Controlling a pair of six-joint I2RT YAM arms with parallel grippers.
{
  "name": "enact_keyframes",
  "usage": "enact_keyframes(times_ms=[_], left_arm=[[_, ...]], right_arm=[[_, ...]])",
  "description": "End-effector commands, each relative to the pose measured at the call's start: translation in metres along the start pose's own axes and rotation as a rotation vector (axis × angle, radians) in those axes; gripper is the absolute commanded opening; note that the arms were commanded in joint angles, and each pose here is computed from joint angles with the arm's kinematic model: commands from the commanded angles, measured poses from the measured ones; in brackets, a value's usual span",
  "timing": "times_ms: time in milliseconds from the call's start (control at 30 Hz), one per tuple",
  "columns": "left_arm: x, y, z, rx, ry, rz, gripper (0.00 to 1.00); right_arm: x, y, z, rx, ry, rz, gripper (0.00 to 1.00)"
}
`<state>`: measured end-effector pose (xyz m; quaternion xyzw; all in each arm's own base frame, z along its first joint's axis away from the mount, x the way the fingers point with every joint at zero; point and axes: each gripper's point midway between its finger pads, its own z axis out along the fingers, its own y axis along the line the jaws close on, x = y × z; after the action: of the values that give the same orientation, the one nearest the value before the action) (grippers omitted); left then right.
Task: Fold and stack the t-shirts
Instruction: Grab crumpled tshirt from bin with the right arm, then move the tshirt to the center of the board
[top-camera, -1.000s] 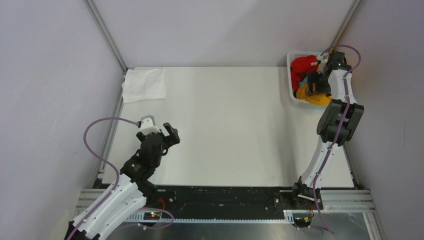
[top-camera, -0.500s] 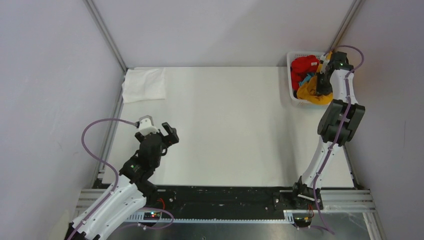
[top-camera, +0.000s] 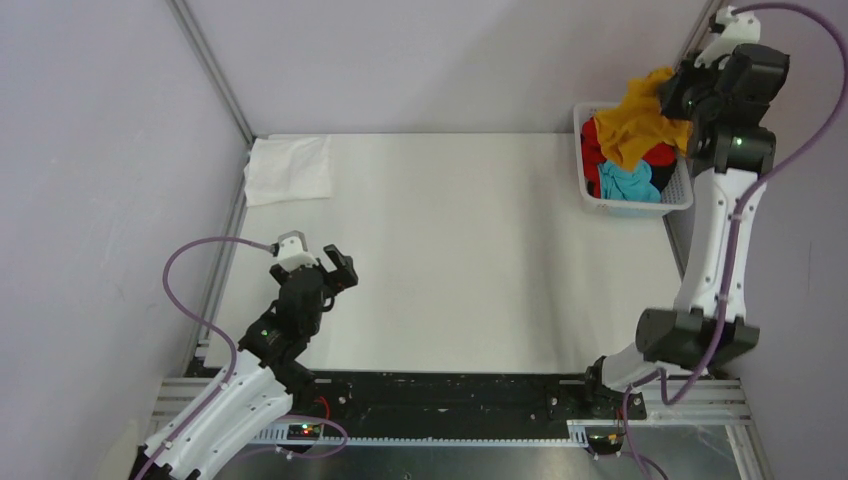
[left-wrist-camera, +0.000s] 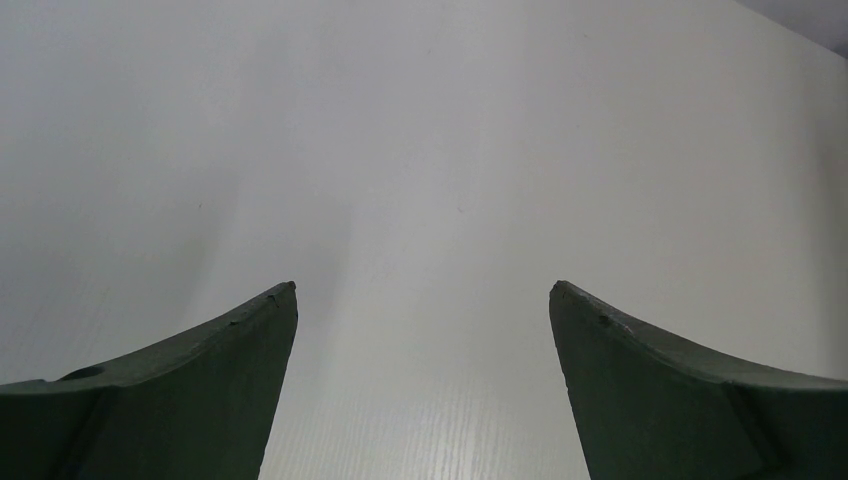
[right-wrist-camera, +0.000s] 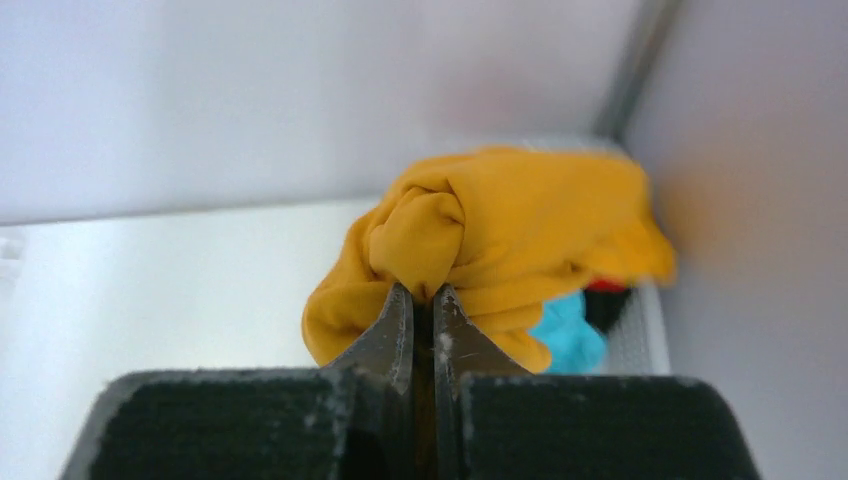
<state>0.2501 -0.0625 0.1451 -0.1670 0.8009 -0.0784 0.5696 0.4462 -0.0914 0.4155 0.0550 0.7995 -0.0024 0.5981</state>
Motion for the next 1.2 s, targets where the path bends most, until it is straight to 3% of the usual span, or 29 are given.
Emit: enact_keyframes(times_ms=[0,100,200,367,533,700,867,933,967,1000,1067,1167], left_arm=[[-0.017,-0.009,-0.003,0.027,-0.037,-0.032,1.00],[-0.019,-0.014,-0.007,0.057,-0.041,-0.047,1.00],[-0.022,-0.021,-0.011,0.101,-0.041,-0.062,1.00],[-0.029,-0.033,-0.022,0.184,-0.049,-0.106,1.00],[-0.030,-0.034,-0.033,0.214,-0.040,-0.134,1.00],[-0.019,-0.026,-0.035,0.200,-0.014,-0.159,1.00],[-0.001,-0.023,-0.029,0.170,0.056,-0.142,1.00],[0.006,-0.025,-0.026,0.163,0.091,-0.137,1.00],[0.009,-0.026,-0.025,0.161,0.104,-0.136,1.00],[0.015,-0.028,-0.023,0.157,0.135,-0.124,1.00],[0.026,-0.032,-0.021,0.167,0.195,-0.105,1.00],[0.051,-0.044,-0.024,0.216,0.313,-0.084,1.00]], right_arm=[[-0.097,0.091,-0.087,-0.244,-0.343,-0.027,0.00],[-0.115,0.149,-0.141,-0.407,-0.433,-0.019,0.00],[-0.107,0.203,-0.180,-0.632,-0.425,-0.021,0.00],[-0.048,0.286,-0.226,-0.992,-0.294,-0.046,0.00],[0.018,0.329,-0.236,-1.104,-0.158,-0.051,0.00],[0.090,0.311,-0.177,-0.848,-0.021,0.035,0.00],[0.215,0.234,-0.074,-0.421,0.284,0.157,0.05],[0.255,0.200,-0.043,-0.278,0.378,0.202,0.17],[0.269,0.186,-0.033,-0.214,0.404,0.205,0.38],[0.284,0.170,-0.020,-0.146,0.441,0.209,0.51],[0.294,0.141,-0.007,0.006,0.444,0.204,0.92],[0.280,0.124,-0.013,0.122,0.381,0.202,0.99]])
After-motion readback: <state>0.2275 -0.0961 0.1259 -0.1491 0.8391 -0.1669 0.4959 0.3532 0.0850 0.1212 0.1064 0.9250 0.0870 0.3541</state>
